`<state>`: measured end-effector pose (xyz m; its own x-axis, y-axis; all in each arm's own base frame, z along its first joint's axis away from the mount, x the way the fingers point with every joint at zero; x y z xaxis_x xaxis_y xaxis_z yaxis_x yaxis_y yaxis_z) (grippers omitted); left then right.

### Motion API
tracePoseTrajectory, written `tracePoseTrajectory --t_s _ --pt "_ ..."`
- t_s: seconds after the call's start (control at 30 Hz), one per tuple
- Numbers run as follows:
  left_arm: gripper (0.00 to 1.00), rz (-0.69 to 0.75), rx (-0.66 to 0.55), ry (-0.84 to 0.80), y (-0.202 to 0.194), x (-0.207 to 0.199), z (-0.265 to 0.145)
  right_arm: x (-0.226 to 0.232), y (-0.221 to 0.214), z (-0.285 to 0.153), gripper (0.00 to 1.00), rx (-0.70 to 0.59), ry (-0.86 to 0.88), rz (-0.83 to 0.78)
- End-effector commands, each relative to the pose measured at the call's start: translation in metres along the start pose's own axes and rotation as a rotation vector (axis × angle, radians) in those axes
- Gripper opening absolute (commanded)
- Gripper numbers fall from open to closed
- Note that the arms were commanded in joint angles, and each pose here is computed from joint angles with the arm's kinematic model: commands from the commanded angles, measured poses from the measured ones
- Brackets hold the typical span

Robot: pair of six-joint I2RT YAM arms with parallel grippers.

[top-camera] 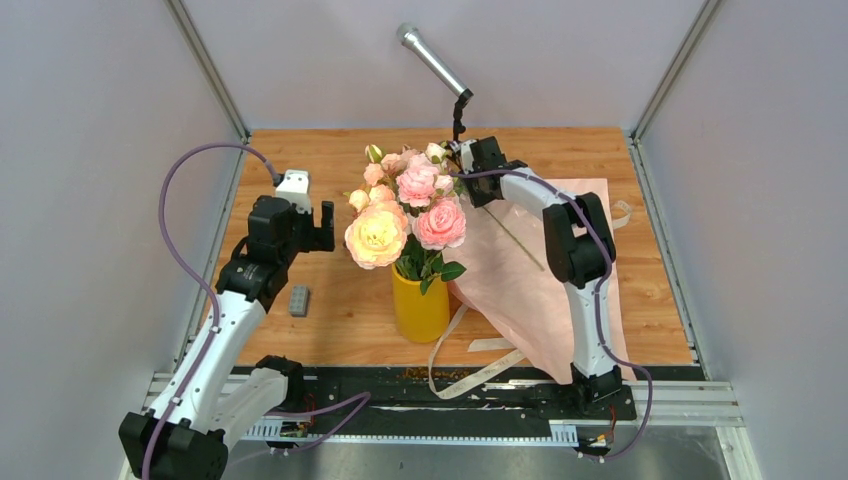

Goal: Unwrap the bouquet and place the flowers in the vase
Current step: Pick up the fake flower from the wrapping paper.

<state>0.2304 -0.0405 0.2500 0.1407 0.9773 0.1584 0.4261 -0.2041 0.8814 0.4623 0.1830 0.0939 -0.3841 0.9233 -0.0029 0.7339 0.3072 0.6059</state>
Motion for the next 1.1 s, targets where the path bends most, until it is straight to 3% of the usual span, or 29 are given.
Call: tracePoseTrajectory --t_s 0.0,0.13,0.57,1.07 --pt "1.0 -0.01 -0.067 -0.001 0.01 0.001 -0.003 -0.001 0.017 -0.006 0.12 -0.053 -0.003 0.014" --pt "1.0 -0.037 -0.099 -0.031 0.016 -0.001 -0.01 -0.001 0.026 -0.021 0.0 -0.088 0.007 0.019" --pt "1.0 -0.18 -0.141 -0.131 0.013 -0.015 -0.022 0.004 0.037 -0.107 0.0 -0.287 0.105 0.12" --pt "1.0 -0.254 -0.283 -0.36 0.051 -0.029 -0.067 0.029 0.035 -0.262 0.0 -0.605 0.358 0.216"
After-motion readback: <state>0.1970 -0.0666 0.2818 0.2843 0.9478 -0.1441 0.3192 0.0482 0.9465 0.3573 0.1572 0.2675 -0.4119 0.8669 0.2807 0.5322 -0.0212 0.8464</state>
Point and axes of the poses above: each gripper's point midway between its finger pads, its own z axis out along the fingers, its own x axis along the line the jaws close on, y = z × x, the point moved 8 cm from there along -z, back along the fingers, and after that the axes turned 8 degrees about z, right-handed, at the moved point
